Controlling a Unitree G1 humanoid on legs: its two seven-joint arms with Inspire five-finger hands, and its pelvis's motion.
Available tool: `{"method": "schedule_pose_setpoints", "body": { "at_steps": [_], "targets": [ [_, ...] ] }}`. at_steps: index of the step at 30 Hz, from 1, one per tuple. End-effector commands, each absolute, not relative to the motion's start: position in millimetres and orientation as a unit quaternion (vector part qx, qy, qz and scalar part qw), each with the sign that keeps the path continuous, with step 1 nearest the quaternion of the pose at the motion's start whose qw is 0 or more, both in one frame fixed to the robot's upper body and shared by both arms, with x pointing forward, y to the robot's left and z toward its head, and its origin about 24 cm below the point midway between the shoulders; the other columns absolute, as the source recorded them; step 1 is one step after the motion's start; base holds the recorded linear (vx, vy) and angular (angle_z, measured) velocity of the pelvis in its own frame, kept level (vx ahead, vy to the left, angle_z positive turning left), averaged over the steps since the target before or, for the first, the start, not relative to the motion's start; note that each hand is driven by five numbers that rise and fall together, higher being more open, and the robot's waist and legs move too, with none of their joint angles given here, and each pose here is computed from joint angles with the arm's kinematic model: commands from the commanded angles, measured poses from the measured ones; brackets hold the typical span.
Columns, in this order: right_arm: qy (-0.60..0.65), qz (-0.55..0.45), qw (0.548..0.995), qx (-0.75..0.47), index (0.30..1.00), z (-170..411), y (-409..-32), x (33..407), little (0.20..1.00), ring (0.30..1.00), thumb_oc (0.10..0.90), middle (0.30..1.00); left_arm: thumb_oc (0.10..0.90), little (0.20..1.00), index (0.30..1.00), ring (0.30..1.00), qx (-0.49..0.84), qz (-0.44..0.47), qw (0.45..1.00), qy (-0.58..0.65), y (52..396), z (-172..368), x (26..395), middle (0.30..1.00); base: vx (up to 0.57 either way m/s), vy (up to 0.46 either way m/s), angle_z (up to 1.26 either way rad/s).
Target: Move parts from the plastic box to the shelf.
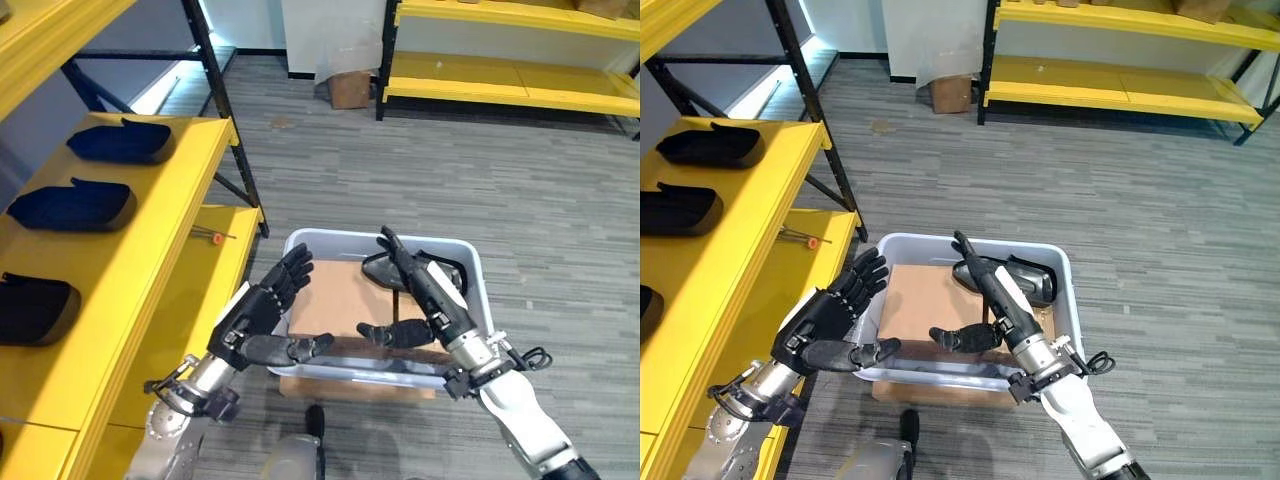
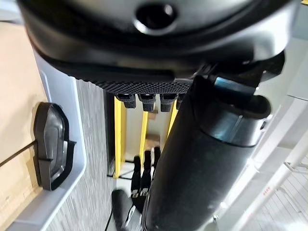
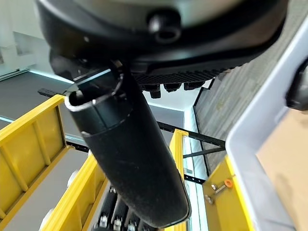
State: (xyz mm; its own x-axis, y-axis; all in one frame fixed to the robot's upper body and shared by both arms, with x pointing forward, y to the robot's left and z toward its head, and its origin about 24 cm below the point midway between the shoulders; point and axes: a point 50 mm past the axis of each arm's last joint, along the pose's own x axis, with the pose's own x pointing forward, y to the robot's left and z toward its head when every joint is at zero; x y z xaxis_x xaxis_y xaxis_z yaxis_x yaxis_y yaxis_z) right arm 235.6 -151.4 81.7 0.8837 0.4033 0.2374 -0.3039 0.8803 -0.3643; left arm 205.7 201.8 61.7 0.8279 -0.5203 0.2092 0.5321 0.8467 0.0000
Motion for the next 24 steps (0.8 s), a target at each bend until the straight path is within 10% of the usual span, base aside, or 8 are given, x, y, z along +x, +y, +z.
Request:
{"method": "schedule_pose_setpoints", "body": {
  "at_steps": [1, 18, 24],
  "targets": [
    [-0.262, 0.158, 0.937, -0.169, 1.0, 118, -151, 241, 1.0, 1.0, 0.9, 1.0, 0.9, 1.0, 1.0, 1.0, -0.042, -0.292, 0.931, -0.213, 195, 104, 206, 1.0, 0.0, -0.028, -0.11],
    [-0.257, 0.192, 0.92, -0.225, 1.0, 137, -156, 254, 1.0, 1.0, 0.9, 1.0, 0.9, 1.0, 1.0, 1.0, -0.027, -0.271, 0.928, -0.255, 181, 117, 210, 1.0, 0.0, -0.129, -0.1],
    [-0.318, 0.168, 0.83, -0.427, 1.0, 157, -167, 263, 1.0, 1.0, 0.9, 1.0, 0.9, 1.0, 1.0, 1.0, -0.084, -0.277, 0.929, -0.23, 184, 110, 205, 1.0, 0.14, -0.093, 0.1]
  ]
}}
